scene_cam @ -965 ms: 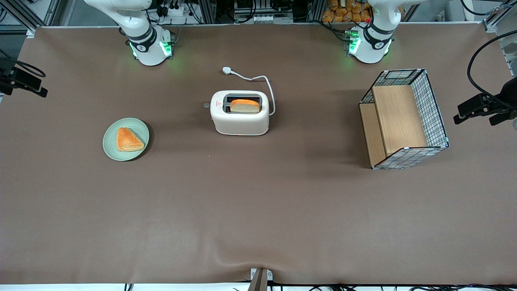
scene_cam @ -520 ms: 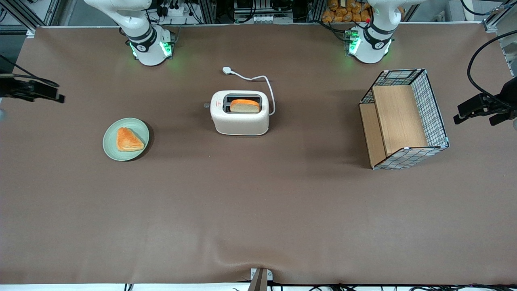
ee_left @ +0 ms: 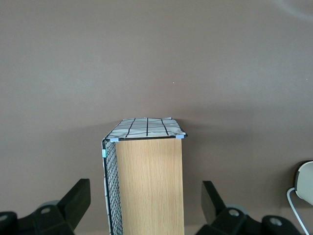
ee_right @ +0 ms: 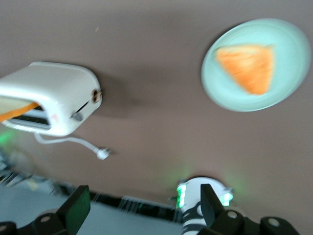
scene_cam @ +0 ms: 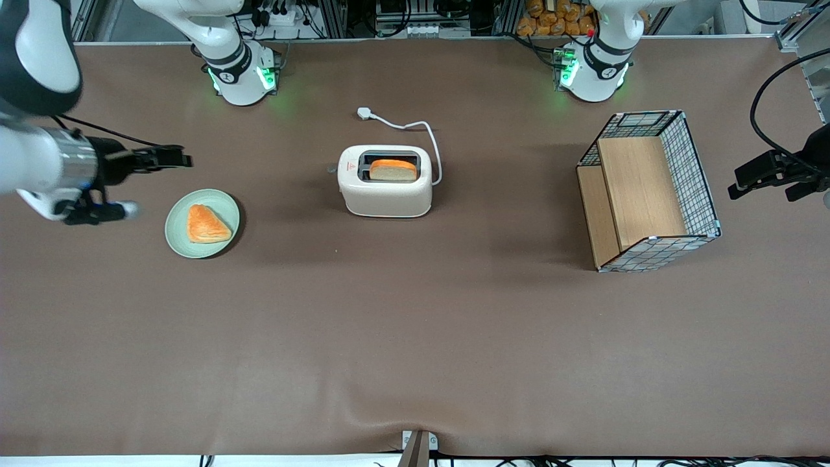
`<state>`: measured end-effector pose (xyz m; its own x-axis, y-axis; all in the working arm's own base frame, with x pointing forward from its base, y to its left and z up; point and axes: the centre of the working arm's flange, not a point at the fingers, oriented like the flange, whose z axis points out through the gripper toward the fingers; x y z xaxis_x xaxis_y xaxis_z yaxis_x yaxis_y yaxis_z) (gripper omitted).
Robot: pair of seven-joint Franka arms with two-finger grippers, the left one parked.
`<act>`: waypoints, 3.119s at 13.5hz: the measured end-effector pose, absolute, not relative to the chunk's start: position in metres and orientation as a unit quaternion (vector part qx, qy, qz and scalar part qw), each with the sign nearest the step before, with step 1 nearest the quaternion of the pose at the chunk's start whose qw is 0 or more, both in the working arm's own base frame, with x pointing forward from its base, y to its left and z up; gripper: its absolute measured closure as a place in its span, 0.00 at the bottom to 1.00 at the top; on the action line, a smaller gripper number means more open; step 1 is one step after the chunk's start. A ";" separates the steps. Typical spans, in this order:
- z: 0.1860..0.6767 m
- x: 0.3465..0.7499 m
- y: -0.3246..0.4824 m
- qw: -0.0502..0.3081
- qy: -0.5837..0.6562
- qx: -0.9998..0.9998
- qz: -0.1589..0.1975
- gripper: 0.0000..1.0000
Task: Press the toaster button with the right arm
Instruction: 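Swing the right gripper over the green plate toward the toaster's side, then align the right gripper with the round button on the toaster's side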
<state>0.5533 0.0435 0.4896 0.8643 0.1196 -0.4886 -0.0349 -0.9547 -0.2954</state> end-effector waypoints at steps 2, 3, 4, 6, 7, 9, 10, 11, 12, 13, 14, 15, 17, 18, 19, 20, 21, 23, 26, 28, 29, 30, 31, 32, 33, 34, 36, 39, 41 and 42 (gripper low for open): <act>0.455 0.554 0.048 0.182 -0.016 -0.938 0.296 0.00; 0.441 0.553 0.053 0.191 -0.015 -0.931 0.312 0.00; 0.429 0.550 0.061 0.195 -0.019 -0.924 0.328 0.00; 0.409 0.540 0.091 0.195 -0.039 -0.913 0.356 0.00; 0.401 0.534 0.112 0.189 -0.054 -0.909 0.368 0.00; 0.385 0.520 0.150 0.175 -0.081 -0.901 0.390 0.00; 0.376 0.516 0.162 0.174 -0.087 -0.897 0.398 0.00; 0.367 0.514 0.167 0.178 -0.087 -0.893 0.404 0.00; 0.360 0.516 0.168 0.184 -0.083 -0.891 0.408 0.00; 0.354 0.517 0.166 0.191 -0.077 -0.888 0.411 0.00; 0.351 0.519 0.163 0.200 -0.071 -0.886 0.413 0.10; 0.350 0.520 0.162 0.206 -0.067 -0.884 0.414 0.23; 0.348 0.522 0.162 0.211 -0.064 -0.885 0.411 0.46; 0.346 0.522 0.163 0.215 -0.061 -0.885 0.408 0.56; 0.342 0.522 0.164 0.222 -0.057 -0.885 0.406 0.70; 0.337 0.521 0.167 0.230 -0.051 -0.884 0.403 0.81; 0.331 0.519 0.170 0.237 -0.046 -0.884 0.399 0.91; 0.318 0.515 0.181 0.251 -0.035 -0.885 0.391 0.99; 0.301 0.509 0.189 0.272 -0.013 -0.884 0.381 0.99; 0.290 0.506 0.189 0.286 0.006 -0.883 0.373 0.99; 0.289 0.504 0.189 0.287 0.011 -0.886 0.365 0.99; 0.291 0.503 0.190 0.286 0.013 -0.890 0.355 0.99; 0.294 0.500 0.192 0.285 0.013 -0.893 0.347 0.99; 0.298 0.495 0.194 0.285 0.012 -0.895 0.342 0.99; 0.300 0.491 0.196 0.287 0.014 -0.895 0.341 0.99; 0.300 0.488 0.196 0.292 0.018 -0.893 0.341 0.99; 0.297 0.485 0.196 0.299 0.027 -0.891 0.340 0.99; 0.294 0.485 0.203 0.307 0.034 -0.892 0.330 0.99; 0.289 0.481 0.207 0.305 0.035 -0.892 0.330 0.99; 0.288 0.479 0.207 0.306 0.038 -0.891 0.332 0.99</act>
